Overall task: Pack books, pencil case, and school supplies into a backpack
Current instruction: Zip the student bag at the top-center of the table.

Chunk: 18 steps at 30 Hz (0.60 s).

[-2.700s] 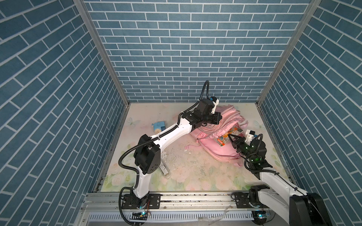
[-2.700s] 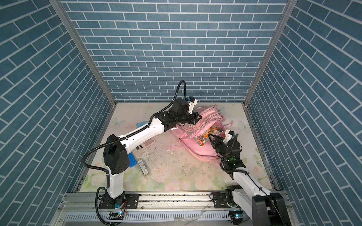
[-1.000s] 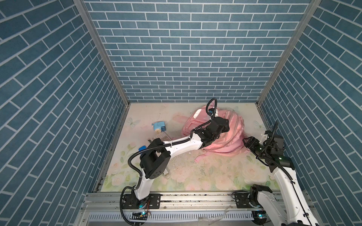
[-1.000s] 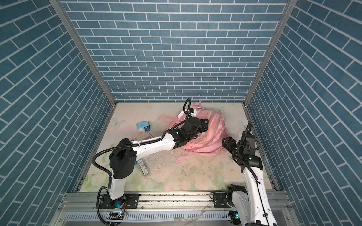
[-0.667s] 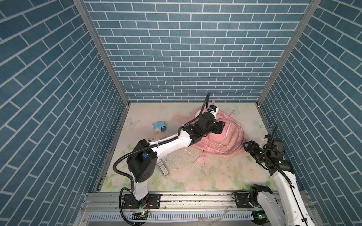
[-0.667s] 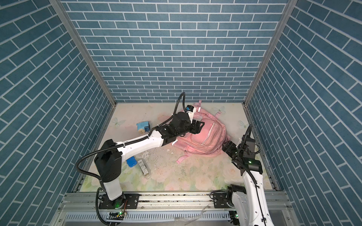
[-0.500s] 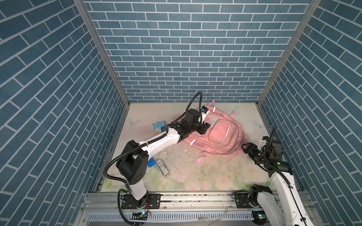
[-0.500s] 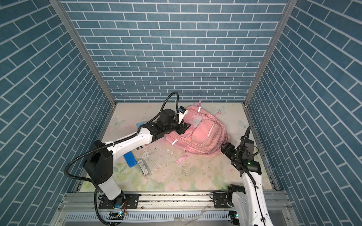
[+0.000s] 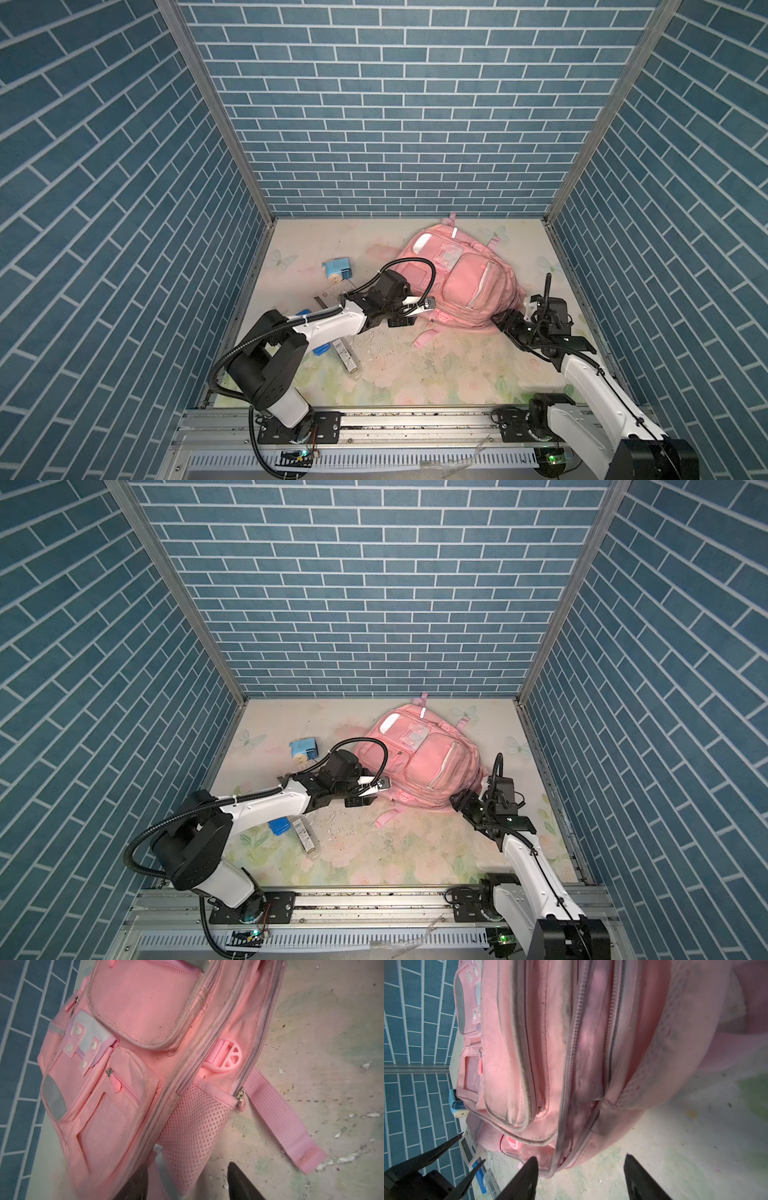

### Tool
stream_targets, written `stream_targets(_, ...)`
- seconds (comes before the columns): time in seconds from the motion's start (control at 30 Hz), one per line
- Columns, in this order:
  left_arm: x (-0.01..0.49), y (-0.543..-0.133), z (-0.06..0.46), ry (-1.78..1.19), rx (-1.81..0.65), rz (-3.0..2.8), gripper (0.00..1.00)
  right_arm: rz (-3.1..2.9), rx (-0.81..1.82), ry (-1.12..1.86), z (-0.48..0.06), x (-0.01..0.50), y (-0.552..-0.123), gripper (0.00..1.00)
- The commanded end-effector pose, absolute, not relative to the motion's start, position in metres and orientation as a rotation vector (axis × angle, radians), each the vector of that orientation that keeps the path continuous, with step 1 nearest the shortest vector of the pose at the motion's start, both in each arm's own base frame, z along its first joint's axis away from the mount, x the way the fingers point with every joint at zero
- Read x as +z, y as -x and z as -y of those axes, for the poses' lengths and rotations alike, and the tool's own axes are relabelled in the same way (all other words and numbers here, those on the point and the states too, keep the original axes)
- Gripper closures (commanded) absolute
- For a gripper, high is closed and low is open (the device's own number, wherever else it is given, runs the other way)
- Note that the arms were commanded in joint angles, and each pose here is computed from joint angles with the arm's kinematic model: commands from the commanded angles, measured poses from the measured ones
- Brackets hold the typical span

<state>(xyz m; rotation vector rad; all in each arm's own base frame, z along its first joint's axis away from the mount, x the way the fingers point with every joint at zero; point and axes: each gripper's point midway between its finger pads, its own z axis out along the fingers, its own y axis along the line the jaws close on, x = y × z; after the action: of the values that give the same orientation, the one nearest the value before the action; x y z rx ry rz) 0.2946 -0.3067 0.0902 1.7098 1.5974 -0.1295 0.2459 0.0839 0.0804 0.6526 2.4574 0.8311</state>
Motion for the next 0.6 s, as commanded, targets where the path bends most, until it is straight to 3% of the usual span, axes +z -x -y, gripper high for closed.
stream_targets(0.0,0.093,-0.297,0.321,-1.745,-0.029,-1.419,0.32,-2.441,0.847,-0.657,-0.086,0.077,-0.254,0.34)
stream_targets(0.13,0.078,-0.295,0.327,-1.761,0.008,-1.415,0.33,-2.435,0.836,-0.619,-0.086,0.079,-0.265,0.35)
stream_targets(0.23,0.064,-0.295,0.332,-1.807,0.077,-1.427,0.40,-2.423,0.823,-0.581,-0.086,0.082,-0.275,0.38)
stream_targets(0.3,0.061,-0.295,0.336,-1.811,0.084,-1.445,0.53,-2.420,0.816,-0.548,-0.087,0.084,-0.281,0.40)
stream_targets(0.47,0.080,-0.290,0.345,-1.689,-0.043,-1.534,0.96,-2.427,0.791,-0.471,-0.087,0.089,-0.299,0.43)
stream_targets(0.57,0.090,-0.282,0.351,-1.633,-0.139,-1.616,1.00,-2.399,0.794,-0.412,-0.087,0.099,-0.314,0.44)
